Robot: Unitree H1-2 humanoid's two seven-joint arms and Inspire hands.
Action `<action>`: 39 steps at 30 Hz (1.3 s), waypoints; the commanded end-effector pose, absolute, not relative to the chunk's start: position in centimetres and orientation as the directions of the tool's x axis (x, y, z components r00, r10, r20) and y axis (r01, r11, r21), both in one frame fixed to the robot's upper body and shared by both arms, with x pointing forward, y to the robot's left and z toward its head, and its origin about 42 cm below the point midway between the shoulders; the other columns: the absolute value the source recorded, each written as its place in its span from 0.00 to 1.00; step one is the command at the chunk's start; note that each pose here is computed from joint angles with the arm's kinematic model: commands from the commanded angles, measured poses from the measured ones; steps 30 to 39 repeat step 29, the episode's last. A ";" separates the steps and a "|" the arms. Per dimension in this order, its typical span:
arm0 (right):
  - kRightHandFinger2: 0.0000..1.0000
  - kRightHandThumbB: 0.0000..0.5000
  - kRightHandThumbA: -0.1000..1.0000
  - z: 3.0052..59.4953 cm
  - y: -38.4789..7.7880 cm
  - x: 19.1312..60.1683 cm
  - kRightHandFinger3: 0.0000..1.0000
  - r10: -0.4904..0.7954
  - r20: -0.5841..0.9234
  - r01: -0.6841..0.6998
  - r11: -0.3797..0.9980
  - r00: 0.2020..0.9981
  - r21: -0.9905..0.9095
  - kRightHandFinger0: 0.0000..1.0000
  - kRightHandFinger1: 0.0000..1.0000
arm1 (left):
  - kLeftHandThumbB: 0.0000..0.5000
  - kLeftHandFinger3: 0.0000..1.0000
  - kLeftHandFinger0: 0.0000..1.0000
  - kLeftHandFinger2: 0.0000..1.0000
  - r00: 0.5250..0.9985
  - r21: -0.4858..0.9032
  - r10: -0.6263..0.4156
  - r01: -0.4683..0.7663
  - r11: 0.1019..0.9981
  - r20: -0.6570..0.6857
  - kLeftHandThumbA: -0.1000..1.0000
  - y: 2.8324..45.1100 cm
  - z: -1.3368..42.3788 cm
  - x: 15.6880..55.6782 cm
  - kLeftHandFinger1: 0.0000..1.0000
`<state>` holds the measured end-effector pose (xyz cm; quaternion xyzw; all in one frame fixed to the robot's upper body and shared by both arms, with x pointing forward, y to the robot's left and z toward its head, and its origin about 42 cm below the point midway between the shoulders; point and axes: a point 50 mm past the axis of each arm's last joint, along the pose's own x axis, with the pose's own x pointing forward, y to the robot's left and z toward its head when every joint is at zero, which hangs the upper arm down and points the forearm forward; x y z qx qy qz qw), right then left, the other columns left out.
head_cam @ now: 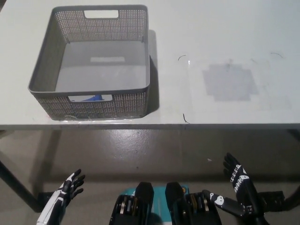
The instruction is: Use the right hand to pick up a chess pieces and put it into a container on the left hand side
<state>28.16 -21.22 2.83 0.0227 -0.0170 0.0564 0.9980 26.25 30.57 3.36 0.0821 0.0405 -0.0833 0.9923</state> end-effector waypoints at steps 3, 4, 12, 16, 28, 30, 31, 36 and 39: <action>1.00 0.17 0.97 4.3 -21.0 29.6 1.00 0.143 0.087 -0.146 0.989 0.986 0.033 1.00 1.00 | 0.44 1.00 1.00 1.00 0.988 0.167 -0.143 0.150 0.974 -0.054 1.00 31.1 4.4 27.0 1.00; 1.00 0.15 0.97 4.3 -21.0 29.7 1.00 0.142 0.087 -0.146 0.989 0.986 0.034 1.00 1.00 | 0.43 1.00 1.00 1.00 0.988 0.167 -0.143 0.150 0.975 -0.052 1.00 31.1 4.4 27.1 1.00; 1.00 0.12 0.96 4.4 -20.9 30.1 1.00 0.150 0.087 -0.153 0.988 0.985 0.033 1.00 1.00 | 0.44 1.00 1.00 1.00 0.988 0.165 -0.148 0.153 0.974 -0.044 1.00 31.2 4.5 27.5 1.00; 1.00 0.16 0.97 4.3 -20.8 30.6 1.00 0.152 0.087 -0.155 0.988 0.985 0.027 1.00 1.00 | 0.45 1.00 1.00 1.00 0.988 0.169 -0.147 0.152 0.974 -0.043 1.00 31.3 4.7 27.8 1.00; 1.00 0.29 0.97 4.0 -20.9 30.4 1.00 0.153 0.078 -0.152 0.988 0.985 -0.009 1.00 1.00 | 0.45 1.00 1.00 1.00 0.988 0.154 -0.148 0.153 0.976 -0.049 1.00 31.1 4.5 27.5 1.00; 1.00 0.29 0.97 4.0 -20.9 30.4 1.00 0.153 0.078 -0.152 0.988 0.985 -0.009 1.00 1.00 | 0.45 1.00 1.00 1.00 0.988 0.154 -0.148 0.153 0.976 -0.049 1.00 31.1 4.5 27.5 1.00; 1.00 0.29 0.97 4.0 -20.9 30.4 1.00 0.153 0.078 -0.152 0.988 0.985 -0.009 1.00 1.00 | 0.45 1.00 1.00 1.00 0.988 0.154 -0.148 0.153 0.976 -0.049 1.00 31.1 4.5 27.5 1.00; 1.00 0.29 0.97 4.0 -20.9 30.4 1.00 0.153 0.078 -0.152 0.988 0.985 -0.009 1.00 1.00 | 0.45 1.00 1.00 1.00 0.988 0.154 -0.148 0.153 0.976 -0.049 1.00 31.1 4.5 27.5 1.00; 1.00 0.29 0.97 4.0 -20.9 30.4 1.00 0.153 0.078 -0.152 0.988 0.985 -0.009 1.00 1.00 | 0.45 1.00 1.00 1.00 0.988 0.154 -0.148 0.153 0.976 -0.049 1.00 31.1 4.5 27.5 1.00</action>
